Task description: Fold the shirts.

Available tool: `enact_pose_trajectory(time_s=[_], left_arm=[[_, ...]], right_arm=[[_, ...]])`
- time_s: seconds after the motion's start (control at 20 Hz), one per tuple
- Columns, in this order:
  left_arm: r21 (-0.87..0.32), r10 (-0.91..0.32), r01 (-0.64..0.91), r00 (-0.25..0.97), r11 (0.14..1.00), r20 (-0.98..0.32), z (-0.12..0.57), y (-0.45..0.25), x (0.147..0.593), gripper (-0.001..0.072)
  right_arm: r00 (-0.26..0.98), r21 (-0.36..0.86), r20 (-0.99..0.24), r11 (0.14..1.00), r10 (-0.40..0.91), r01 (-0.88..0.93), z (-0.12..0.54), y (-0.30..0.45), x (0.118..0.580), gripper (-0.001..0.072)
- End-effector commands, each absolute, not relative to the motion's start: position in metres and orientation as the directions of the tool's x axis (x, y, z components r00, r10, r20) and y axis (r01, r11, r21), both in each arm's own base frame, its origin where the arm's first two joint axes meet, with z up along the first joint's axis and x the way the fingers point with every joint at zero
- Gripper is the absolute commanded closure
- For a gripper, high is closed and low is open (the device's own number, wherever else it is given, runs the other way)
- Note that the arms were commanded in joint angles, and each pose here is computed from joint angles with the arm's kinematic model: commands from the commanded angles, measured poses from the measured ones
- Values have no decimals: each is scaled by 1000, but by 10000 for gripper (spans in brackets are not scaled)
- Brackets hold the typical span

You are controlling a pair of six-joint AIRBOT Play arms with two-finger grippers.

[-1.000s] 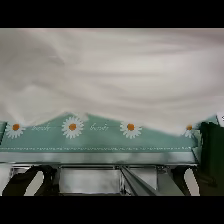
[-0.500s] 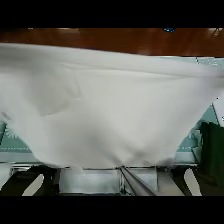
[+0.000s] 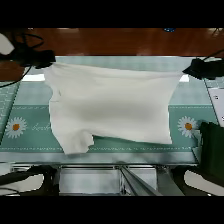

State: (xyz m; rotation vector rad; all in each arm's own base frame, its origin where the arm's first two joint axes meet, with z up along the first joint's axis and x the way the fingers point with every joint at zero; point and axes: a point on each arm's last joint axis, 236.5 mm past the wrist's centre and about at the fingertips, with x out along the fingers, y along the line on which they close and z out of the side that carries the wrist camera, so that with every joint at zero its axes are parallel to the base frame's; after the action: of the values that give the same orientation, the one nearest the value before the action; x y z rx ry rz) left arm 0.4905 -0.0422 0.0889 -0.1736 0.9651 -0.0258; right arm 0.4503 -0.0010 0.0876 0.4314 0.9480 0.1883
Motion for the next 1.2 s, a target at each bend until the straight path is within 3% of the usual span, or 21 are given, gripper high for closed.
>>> enact_pose_trajectory(time_s=[0.0,0.2,0.4,0.5,0.65,0.85,1.15], left_arm=[[-211,-113,-118,549,970,-828,30,-40,556,687],[-266,-148,-169,505,949,-850,2,-43,585,688],[-264,-191,-104,453,959,-871,-2,-50,576,687],[-330,-280,-60,403,942,-871,8,-55,564,687],[-469,-463,29,223,883,-858,17,-70,518,688],[-398,-397,22,-32,917,-917,-20,-55,458,688],[-383,-385,-45,-151,923,-911,-63,-54,426,688]], right_arm=[[553,492,-751,864,360,106,26,-7,520,690],[525,544,-753,824,396,158,-3,-7,549,690],[472,539,-773,831,423,139,-5,-4,536,689],[438,552,-774,826,456,115,3,-8,521,689],[298,537,-820,837,489,103,4,-14,478,689],[92,504,-863,856,496,116,-25,-5,429,689],[10,495,-866,855,500,153,-62,10,404,689]])
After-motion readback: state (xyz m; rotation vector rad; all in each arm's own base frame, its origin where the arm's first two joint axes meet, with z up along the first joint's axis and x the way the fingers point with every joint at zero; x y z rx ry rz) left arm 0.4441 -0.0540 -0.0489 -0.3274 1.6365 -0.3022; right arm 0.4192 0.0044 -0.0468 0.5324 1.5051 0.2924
